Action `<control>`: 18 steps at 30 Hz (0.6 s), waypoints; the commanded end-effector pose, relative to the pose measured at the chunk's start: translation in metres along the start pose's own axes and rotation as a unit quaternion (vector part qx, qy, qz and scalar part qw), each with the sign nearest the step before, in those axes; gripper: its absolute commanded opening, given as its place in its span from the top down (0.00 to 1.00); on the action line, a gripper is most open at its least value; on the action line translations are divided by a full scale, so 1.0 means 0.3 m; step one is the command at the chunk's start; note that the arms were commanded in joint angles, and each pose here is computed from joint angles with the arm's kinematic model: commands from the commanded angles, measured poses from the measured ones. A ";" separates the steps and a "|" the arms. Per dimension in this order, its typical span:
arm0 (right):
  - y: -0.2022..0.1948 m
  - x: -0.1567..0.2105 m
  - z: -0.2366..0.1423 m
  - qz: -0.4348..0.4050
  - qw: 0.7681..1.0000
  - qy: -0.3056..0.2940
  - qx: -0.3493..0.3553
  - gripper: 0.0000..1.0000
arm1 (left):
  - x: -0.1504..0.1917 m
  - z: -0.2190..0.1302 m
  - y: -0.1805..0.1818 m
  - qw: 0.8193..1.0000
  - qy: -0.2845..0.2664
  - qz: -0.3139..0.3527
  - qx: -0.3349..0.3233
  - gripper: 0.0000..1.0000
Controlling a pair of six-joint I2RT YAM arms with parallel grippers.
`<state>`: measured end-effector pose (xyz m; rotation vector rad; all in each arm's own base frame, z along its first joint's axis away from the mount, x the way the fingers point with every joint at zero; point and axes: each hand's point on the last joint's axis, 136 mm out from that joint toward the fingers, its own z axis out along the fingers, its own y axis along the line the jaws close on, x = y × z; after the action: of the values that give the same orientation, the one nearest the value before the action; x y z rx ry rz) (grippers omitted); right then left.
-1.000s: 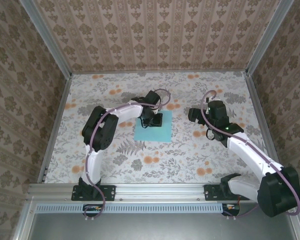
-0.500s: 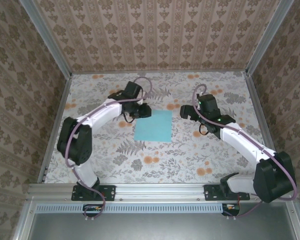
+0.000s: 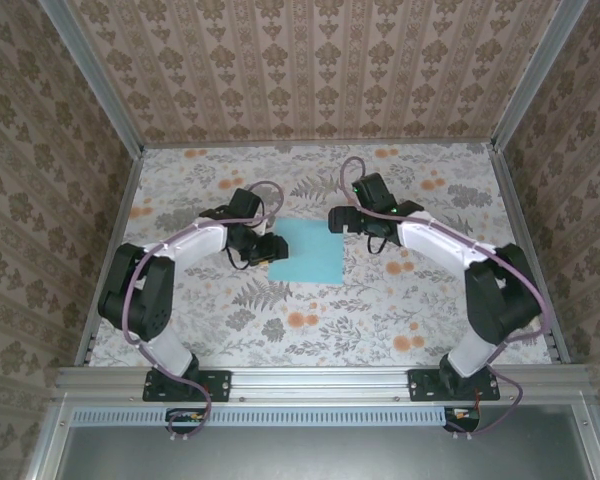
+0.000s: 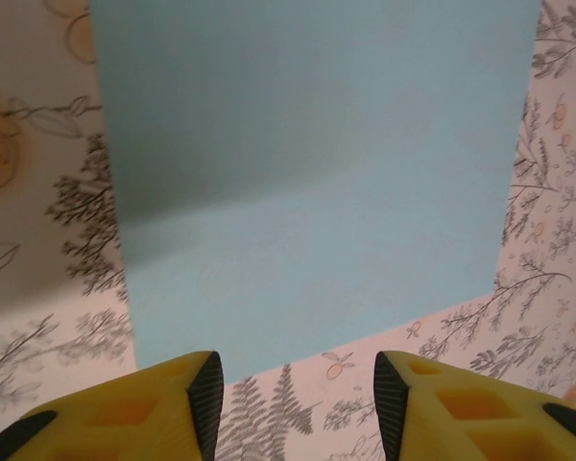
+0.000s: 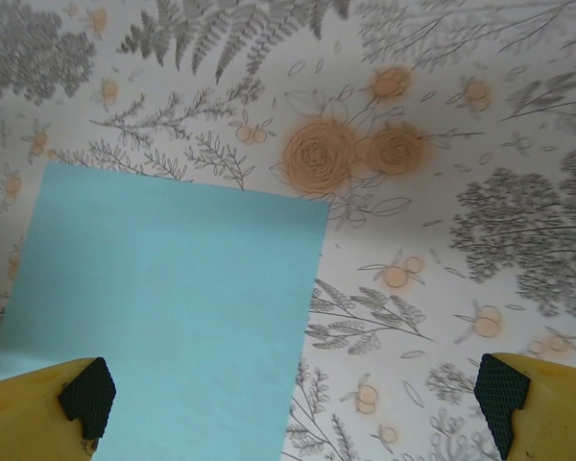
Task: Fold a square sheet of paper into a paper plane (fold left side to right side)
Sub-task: Pick up the square sheet of paper from the center of the table.
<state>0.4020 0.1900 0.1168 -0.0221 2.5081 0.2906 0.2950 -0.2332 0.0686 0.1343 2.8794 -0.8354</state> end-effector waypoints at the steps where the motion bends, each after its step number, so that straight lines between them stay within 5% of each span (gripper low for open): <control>1: 0.015 0.035 0.054 0.001 0.999 0.046 0.013 0.00 | 0.003 0.041 -0.015 1.000 0.009 -0.009 0.028 0.51; 18: 0.073 0.120 0.303 0.000 0.991 0.130 0.028 0.00 | 0.057 0.137 0.040 0.998 0.049 -0.028 0.005 0.50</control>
<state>0.4292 0.2253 0.0357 -0.0493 2.7273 0.2200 0.2923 -0.2460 0.0346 0.1201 2.9426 -0.8918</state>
